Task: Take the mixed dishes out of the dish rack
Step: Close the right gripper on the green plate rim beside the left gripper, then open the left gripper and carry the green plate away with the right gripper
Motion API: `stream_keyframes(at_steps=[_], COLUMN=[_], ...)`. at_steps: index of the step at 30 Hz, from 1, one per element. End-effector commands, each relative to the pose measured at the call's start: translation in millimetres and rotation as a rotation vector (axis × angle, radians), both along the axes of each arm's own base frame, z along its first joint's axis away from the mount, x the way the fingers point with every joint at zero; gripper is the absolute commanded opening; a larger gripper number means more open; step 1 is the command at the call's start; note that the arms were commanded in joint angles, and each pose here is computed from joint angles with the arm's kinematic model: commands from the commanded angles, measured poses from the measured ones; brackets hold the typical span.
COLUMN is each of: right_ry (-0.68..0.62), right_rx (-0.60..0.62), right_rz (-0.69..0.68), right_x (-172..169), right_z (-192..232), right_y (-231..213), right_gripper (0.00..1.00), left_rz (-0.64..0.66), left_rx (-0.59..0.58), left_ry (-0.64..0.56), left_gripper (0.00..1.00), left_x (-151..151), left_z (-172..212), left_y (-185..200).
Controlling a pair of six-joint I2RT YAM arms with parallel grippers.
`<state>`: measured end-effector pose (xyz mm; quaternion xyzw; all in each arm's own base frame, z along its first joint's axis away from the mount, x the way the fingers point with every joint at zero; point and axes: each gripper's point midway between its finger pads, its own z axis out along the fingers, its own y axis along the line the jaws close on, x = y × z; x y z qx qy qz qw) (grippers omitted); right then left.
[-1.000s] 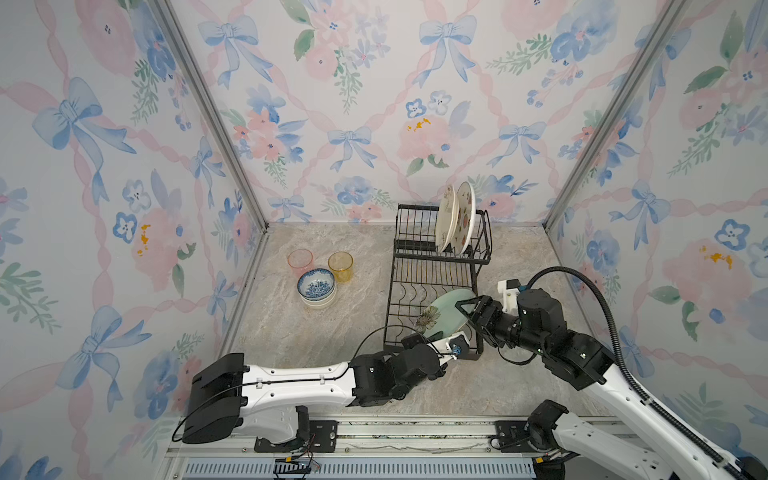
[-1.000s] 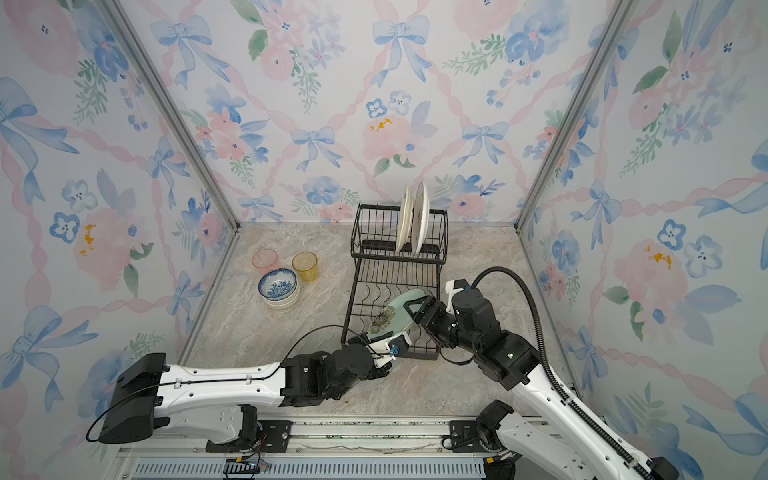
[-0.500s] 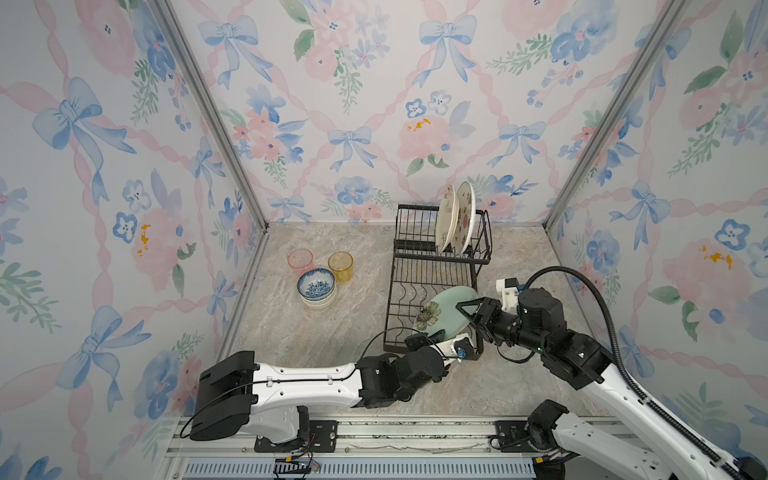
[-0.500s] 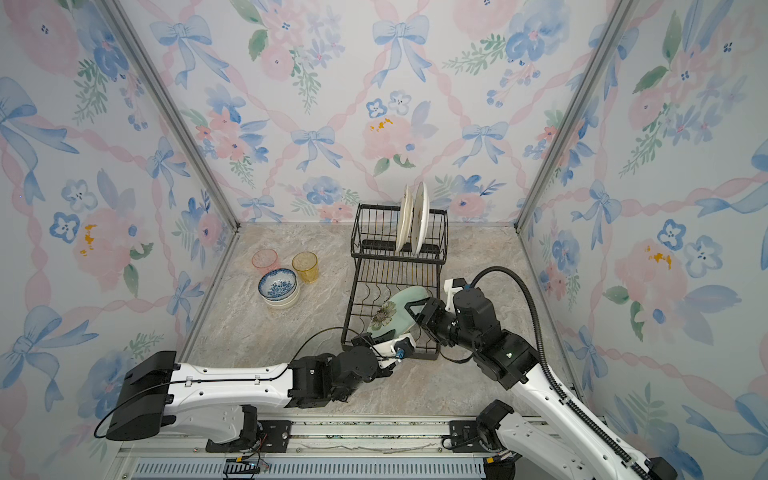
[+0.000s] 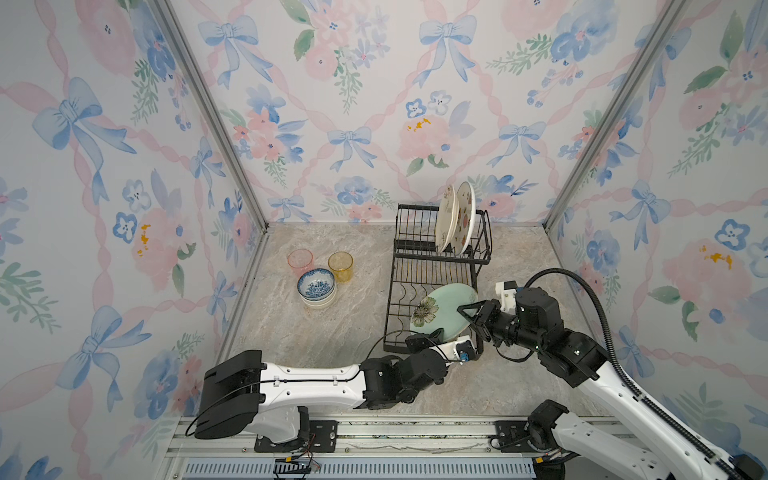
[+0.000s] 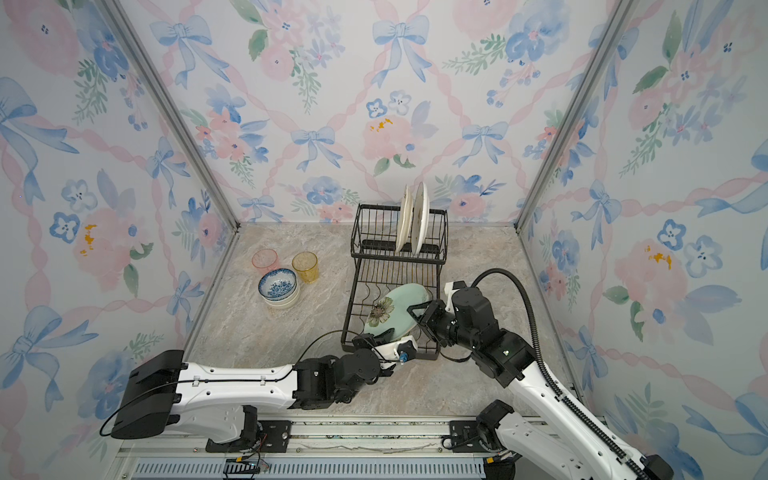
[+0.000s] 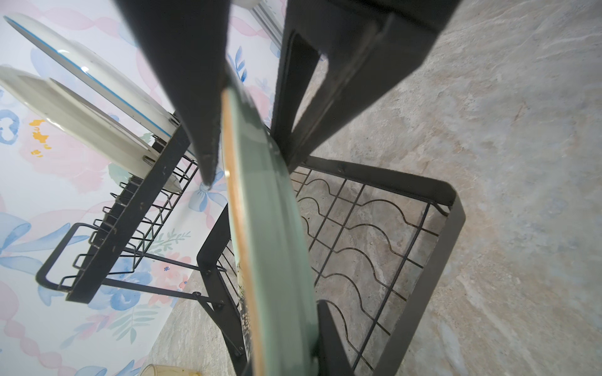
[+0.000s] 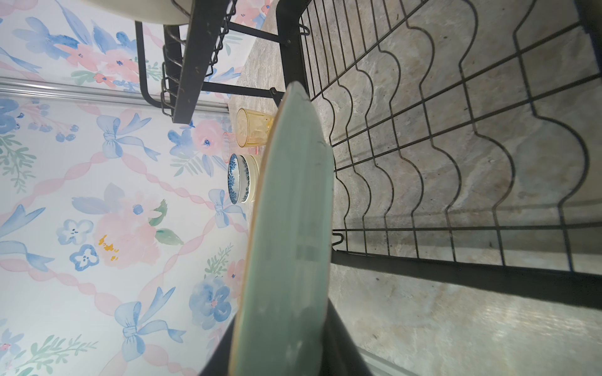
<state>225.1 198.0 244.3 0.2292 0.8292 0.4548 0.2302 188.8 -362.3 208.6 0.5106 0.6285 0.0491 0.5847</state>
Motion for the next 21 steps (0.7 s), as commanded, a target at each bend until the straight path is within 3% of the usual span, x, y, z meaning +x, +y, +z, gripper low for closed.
stream_keyframes(at_steps=[1, 8, 13, 17, 21], right_ry=[-0.071, -0.059, -0.053, -0.046, -0.045], right_rx=[0.006, -0.009, -0.025, -0.044, -0.072], right_rz=[0.018, 0.011, 0.013, 0.012, 0.023], right_x=[4, 6, 7, 8, 7], right_z=[11, 7, 4, 1, 0], right_y=[1, -2, -3, -4, -5], right_gripper=[0.09, 0.02, 0.00, 0.00, 0.00], left_rz=[0.018, 0.040, 0.058, 0.081, 0.094], left_rx=[-0.123, -0.111, -0.103, -0.079, -0.081], left_ry=[-0.016, -0.023, -0.028, -0.037, -0.039], left_gripper=[0.00, 0.00, 0.21, 0.25, 0.37], left_x=[2, 4, 6, 9, 10], left_z=[23, 18, 15, 8, 8], left_y=[-7, -3, -1, 1, 2])
